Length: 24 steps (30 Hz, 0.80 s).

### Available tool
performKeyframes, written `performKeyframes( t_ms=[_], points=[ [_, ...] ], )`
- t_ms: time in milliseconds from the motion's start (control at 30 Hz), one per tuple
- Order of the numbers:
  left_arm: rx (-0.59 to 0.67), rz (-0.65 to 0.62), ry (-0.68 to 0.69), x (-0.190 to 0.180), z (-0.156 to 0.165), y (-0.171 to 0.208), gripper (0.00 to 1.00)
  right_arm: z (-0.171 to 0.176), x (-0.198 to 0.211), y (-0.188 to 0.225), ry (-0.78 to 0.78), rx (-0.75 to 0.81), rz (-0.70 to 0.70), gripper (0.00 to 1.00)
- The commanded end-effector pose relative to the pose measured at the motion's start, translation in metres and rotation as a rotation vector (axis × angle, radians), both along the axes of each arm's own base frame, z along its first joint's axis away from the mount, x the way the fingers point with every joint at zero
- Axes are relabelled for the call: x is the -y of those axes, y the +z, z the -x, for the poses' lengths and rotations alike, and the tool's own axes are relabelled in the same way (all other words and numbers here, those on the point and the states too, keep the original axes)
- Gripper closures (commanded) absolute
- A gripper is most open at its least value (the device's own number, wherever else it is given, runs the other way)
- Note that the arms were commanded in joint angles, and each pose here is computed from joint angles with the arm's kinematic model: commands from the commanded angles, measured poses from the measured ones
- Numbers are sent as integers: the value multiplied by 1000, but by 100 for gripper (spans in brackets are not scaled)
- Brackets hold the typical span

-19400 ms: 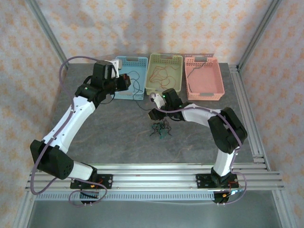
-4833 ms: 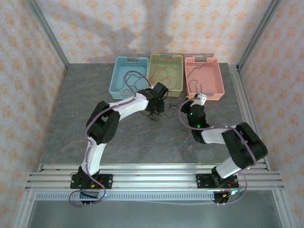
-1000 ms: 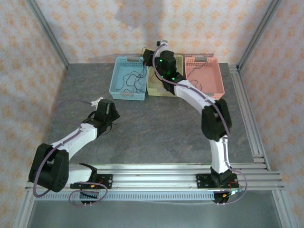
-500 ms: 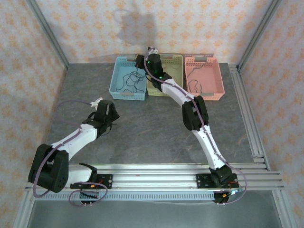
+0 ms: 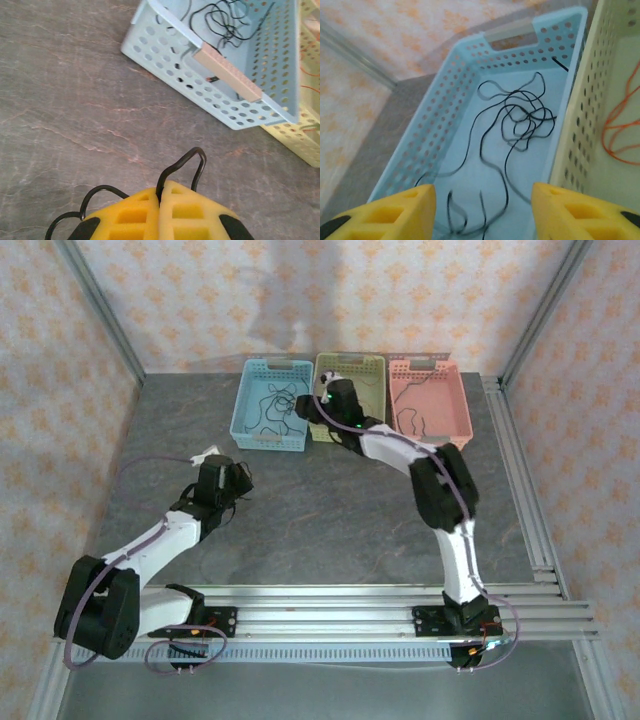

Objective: Untangle the cables

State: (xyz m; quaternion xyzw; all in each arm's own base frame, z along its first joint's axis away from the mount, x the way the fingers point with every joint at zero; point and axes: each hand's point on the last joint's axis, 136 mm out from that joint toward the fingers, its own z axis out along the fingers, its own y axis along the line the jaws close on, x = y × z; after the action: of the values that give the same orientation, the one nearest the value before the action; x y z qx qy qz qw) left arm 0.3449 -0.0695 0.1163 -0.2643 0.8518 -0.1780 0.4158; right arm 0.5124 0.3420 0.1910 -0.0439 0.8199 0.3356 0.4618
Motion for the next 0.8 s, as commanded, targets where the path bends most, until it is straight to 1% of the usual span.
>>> performKeyframes(
  t_ms=[0,33,133,167,233,300,433,533,633,767],
  points=[
    [87,27,-82,15,-4,18,100,39,24,90,11,271,-49,45],
    [101,29,-92,17,-4,21,100,51,33,90,5,292,-48,45],
    [130,29,-124,24,-2,27,100,82,52,76,4,316,-51,45],
    [138,31,-135,27,-2,29,100,91,55,68,18,309,-53,47],
    [159,39,-171,34,-1,34,100,110,53,52,78,301,-69,50],
    [189,47,-216,43,0,40,100,123,49,35,121,289,-76,51],
    [212,34,-302,62,2,48,100,140,34,1,188,274,-52,51],
    [215,45,-378,79,2,52,100,151,17,-21,240,272,29,51],
    [207,53,-418,88,-1,54,100,162,1,-28,285,292,91,51],
    [234,73,-435,94,-4,63,100,164,-2,-30,281,304,99,50]
  ],
)
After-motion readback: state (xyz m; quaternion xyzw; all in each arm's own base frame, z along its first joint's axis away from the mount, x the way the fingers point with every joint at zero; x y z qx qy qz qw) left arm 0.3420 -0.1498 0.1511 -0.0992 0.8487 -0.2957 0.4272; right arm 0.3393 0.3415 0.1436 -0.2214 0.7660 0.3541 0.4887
